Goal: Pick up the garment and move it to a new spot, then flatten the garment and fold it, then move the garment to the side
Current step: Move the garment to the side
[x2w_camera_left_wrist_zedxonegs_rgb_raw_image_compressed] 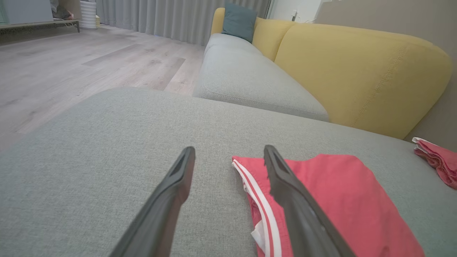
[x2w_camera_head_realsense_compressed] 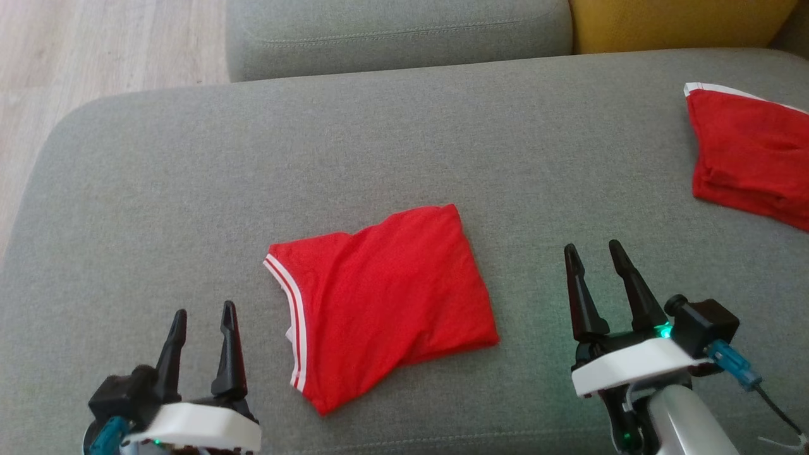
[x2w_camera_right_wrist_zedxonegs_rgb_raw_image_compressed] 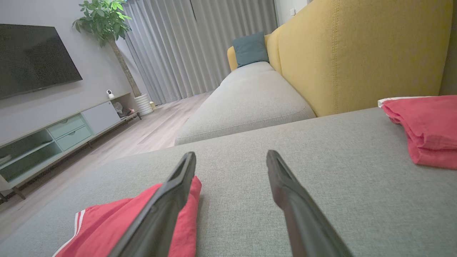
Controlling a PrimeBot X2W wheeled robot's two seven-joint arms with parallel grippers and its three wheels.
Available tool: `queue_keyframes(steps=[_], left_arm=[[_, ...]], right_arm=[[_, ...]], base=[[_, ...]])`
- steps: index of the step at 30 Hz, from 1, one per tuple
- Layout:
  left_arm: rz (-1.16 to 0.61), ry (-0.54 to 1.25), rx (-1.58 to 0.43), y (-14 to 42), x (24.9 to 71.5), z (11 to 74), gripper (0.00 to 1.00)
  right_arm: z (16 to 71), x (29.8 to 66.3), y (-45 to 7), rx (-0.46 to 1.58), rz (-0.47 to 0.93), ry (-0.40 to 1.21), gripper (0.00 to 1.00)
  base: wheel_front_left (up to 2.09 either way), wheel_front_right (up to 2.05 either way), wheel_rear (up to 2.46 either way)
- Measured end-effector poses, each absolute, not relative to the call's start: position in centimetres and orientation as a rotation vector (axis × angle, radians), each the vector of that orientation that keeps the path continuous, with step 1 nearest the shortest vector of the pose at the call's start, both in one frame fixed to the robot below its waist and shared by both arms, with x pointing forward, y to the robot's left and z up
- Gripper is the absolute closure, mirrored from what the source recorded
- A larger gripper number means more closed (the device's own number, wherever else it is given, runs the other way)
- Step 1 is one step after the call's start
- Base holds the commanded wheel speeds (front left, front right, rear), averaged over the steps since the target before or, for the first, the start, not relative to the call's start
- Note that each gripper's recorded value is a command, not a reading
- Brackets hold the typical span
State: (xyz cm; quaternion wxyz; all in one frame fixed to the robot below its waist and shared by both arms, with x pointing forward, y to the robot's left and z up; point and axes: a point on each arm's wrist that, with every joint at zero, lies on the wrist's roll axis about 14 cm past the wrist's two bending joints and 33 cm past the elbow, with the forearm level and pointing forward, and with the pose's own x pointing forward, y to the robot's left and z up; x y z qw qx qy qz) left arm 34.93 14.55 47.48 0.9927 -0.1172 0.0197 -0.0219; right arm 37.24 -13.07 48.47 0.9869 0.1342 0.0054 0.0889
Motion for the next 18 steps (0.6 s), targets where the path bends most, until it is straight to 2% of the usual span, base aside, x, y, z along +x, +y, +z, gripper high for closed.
queue_keyframes(steps=[18], left_arm=[[-0.033,0.045,-0.222,15.11,34.92,47.18,0.0]], right_arm=[[47.79,37.28,-13.0,0.252,0.181,0.032,0.0]], base=[[0.0,0.0,0.0]])
